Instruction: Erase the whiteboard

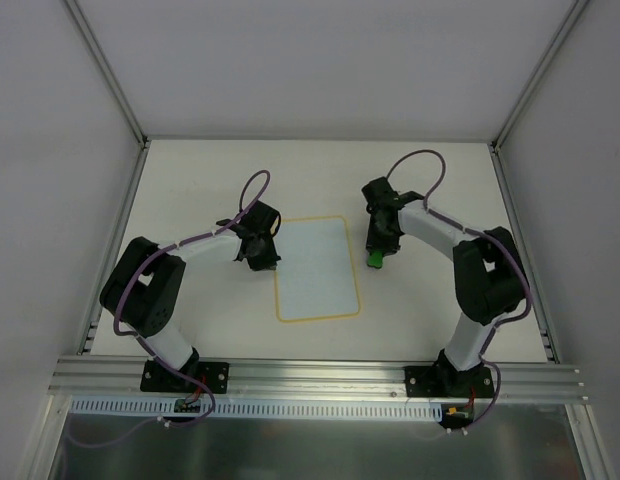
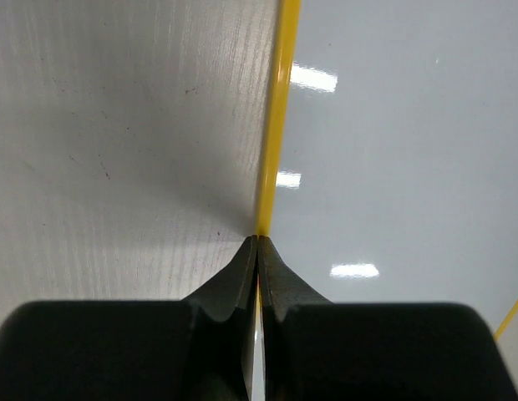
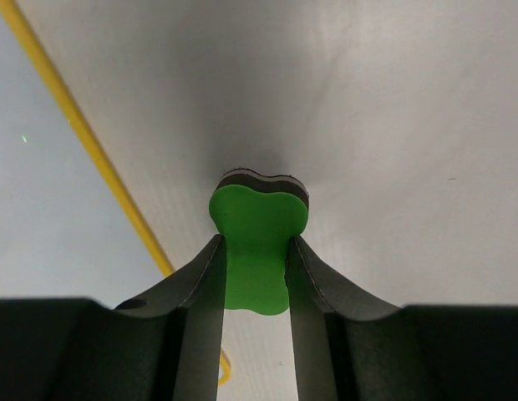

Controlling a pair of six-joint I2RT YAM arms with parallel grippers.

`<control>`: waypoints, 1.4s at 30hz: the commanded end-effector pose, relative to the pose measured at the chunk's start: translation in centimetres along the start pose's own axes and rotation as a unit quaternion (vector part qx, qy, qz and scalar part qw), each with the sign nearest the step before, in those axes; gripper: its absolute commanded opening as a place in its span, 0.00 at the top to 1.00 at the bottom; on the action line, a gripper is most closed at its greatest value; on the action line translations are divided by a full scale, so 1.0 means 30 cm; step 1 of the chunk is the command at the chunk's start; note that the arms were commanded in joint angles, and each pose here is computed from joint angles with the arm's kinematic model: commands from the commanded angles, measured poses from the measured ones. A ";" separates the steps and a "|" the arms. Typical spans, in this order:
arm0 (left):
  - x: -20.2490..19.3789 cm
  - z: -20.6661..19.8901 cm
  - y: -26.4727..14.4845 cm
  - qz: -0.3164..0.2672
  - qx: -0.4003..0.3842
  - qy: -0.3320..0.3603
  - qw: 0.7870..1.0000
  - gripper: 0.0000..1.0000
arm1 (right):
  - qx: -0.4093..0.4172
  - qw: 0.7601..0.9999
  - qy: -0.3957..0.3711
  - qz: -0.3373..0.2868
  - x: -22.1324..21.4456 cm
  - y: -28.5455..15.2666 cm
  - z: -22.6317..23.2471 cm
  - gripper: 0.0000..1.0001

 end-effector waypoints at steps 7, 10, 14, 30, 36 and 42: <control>-0.001 0.031 -0.028 -0.003 0.014 0.003 1.000 1.00 | -0.044 0.997 0.067 -0.005 0.096 -0.005 -0.323 1.00; 0.003 0.028 -0.030 -0.005 0.013 0.005 1.000 1.00 | -0.040 0.996 0.084 0.005 0.098 0.048 -0.353 0.99; 0.015 0.017 -0.039 -0.010 0.007 0.010 1.000 1.00 | -0.035 0.995 0.088 0.019 0.091 0.099 -0.350 0.92; 0.169 -0.098 -0.308 -0.110 -0.063 0.053 0.991 0.15 | -0.052 0.987 0.095 -0.122 0.145 -0.221 -0.444 0.01; 0.290 -0.122 -0.598 -0.228 -0.105 0.107 0.962 0.01 | -0.118 0.959 0.065 -0.248 0.157 -0.552 -0.563 0.01; 0.362 -0.050 -0.935 -0.366 -0.135 0.126 0.912 0.01 | -0.179 0.896 0.059 -0.403 0.063 -0.945 -0.664 0.01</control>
Point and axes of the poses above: each gripper's point midway between its finger pads, its own y axis out along the fingers, its own z axis along the line the jaws close on, x = y × z, the point moved 3 cm from there along -y, back along the fingers, and after that the axes turned 12 degrees about -y, right-handed, at the moved point
